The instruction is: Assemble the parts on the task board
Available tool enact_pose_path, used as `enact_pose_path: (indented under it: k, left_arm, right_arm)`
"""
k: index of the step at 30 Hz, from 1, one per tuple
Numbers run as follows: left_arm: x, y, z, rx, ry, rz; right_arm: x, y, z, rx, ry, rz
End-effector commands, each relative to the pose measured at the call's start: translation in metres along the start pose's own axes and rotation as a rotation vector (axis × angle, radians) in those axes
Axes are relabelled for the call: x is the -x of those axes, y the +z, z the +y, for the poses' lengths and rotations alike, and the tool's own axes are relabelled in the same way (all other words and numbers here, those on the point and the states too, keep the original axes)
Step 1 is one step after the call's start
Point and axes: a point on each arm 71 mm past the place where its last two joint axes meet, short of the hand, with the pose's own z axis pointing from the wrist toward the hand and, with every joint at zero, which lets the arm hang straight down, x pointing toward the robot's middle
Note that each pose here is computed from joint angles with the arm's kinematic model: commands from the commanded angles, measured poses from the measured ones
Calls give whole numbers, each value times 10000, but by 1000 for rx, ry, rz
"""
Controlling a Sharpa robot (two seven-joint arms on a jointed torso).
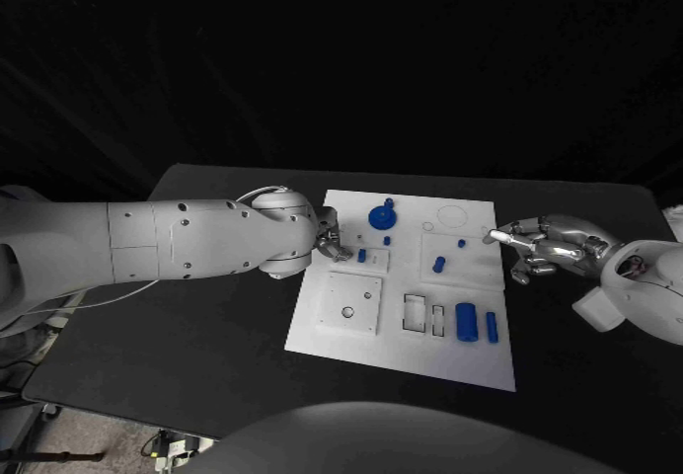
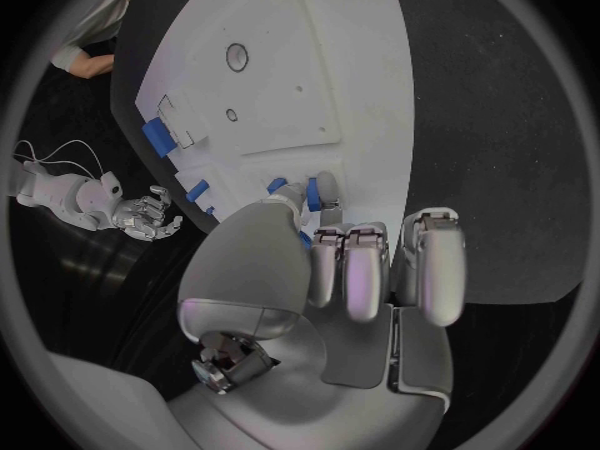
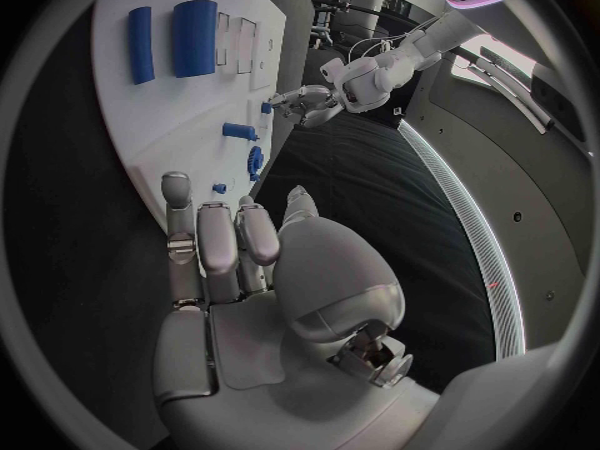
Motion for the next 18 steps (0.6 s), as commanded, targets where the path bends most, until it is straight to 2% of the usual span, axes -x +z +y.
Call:
enact_pose_path:
  k: [1,18]
  left_arm:
    - [-23,0,35,53,19,17]
    - [-34,0,49,59,27,24]
  right_arm:
    - [-20,-1,6,10,1,18]
    - [-22,-1,-6,10,2,19]
